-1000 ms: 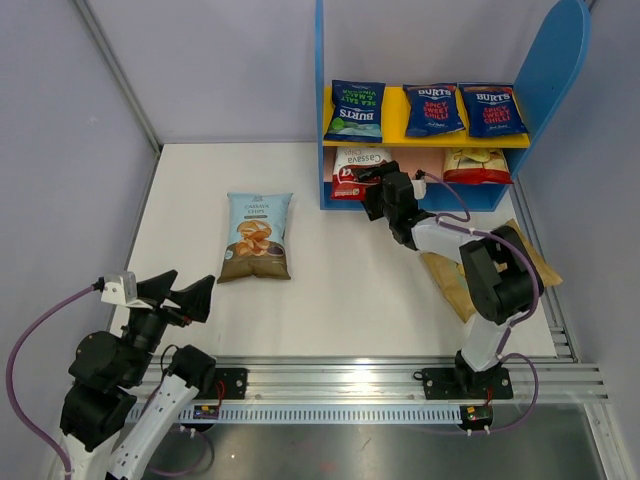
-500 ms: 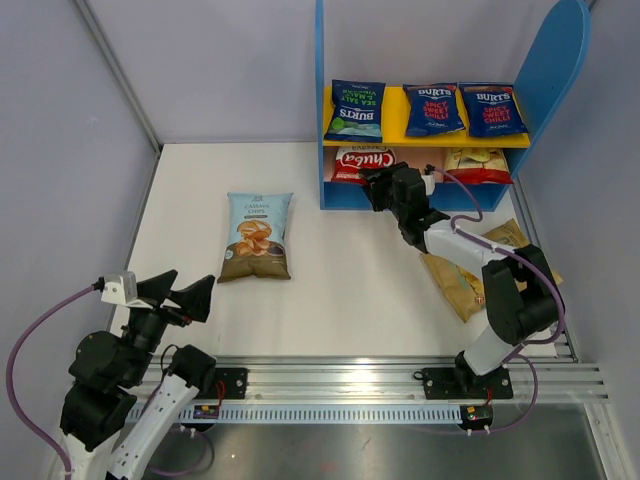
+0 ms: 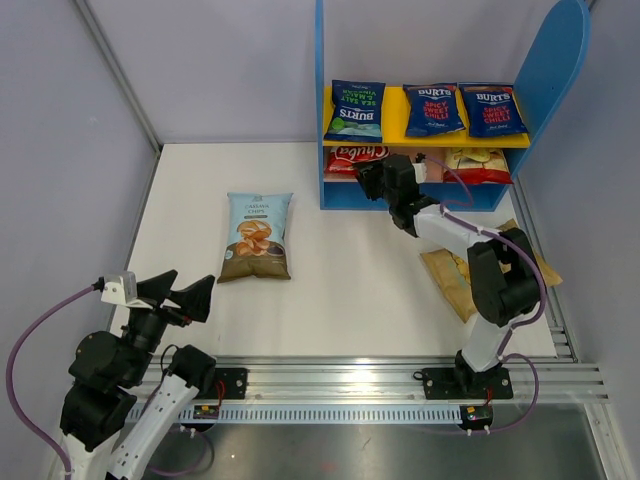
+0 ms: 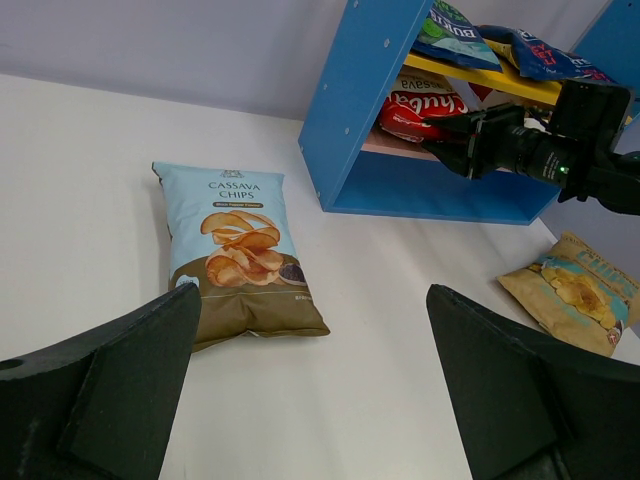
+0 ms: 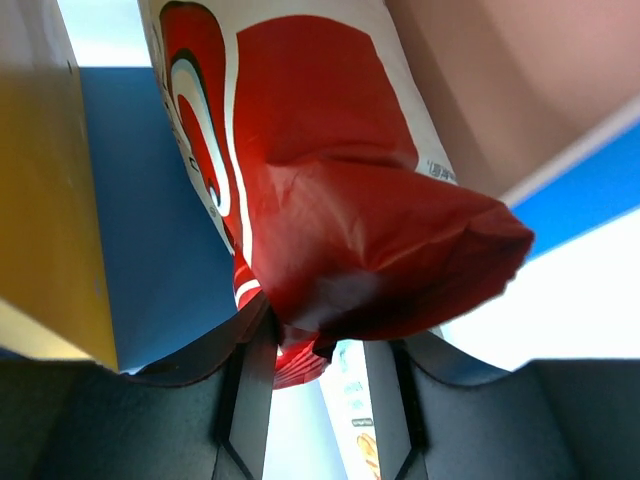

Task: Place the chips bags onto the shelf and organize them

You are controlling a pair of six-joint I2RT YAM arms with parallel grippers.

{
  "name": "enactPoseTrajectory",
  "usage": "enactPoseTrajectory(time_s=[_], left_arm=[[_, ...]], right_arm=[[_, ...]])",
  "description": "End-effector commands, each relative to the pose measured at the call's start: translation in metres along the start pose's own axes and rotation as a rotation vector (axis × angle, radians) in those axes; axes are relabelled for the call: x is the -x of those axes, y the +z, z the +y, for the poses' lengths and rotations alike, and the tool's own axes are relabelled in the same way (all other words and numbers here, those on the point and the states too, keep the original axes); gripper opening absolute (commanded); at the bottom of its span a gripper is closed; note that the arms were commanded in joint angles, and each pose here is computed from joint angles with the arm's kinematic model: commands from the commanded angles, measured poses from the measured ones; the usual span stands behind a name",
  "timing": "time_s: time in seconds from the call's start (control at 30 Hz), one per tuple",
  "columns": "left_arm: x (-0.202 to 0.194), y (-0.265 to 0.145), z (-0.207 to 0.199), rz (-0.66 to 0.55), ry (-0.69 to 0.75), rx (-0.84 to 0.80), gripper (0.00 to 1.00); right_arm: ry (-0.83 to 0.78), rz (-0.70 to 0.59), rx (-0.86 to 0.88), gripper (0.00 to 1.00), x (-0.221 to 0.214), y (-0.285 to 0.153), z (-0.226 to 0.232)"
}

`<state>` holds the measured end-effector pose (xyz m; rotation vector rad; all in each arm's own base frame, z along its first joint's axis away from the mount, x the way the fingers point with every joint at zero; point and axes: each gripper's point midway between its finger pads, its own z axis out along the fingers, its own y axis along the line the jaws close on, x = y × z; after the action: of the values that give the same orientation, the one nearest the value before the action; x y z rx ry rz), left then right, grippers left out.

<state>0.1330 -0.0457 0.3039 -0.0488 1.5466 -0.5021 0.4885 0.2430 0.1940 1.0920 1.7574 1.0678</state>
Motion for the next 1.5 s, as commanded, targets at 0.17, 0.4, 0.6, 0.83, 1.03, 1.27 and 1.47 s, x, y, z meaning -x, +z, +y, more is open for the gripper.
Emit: enactPoseTrajectory(time_s=[0.17, 0.4, 0.6, 0.83, 1.03, 1.27, 1.47], left_arm=[[0.012, -0.004, -0.001, -0.062, -0.004, -0.011, 0.99], [0.008, 0.003, 0.004, -0.027, -0.004, 0.037, 0.99], [-0.001, 0.019, 0.023, 0.064, -0.001, 0.189, 0.99], [-0.041, 0.083, 0.030, 0.310, 0.021, 0.346, 0.99], [-0.057, 0.144, 0.042, 0.341, -0.149, 0.358, 0.99], [-0.056, 0.188, 0.094, 0.344, -0.178, 0.364, 0.99], [-0.097, 0.205, 0.134, 0.488, -0.303, 0.318, 0.99]], right_arm=[[-0.050, -0.034, 0.047, 0.55, 0.019, 0.005, 0.029], [-0.045, -0.020, 0.086, 0.73, 0.020, -0.024, 0.029], [-0.043, -0.014, 0.115, 0.81, 0.023, -0.056, 0.030], [-0.180, 0.049, 0.176, 0.97, 0.015, -0.113, 0.013], [-0.569, 0.150, 0.194, 0.99, 0.006, -0.178, -0.017], [-0.812, 0.353, 0.236, 0.99, -0.017, -0.243, -0.056], [-0.899, 0.516, 0.563, 0.99, -0.051, -0.296, -0.041]])
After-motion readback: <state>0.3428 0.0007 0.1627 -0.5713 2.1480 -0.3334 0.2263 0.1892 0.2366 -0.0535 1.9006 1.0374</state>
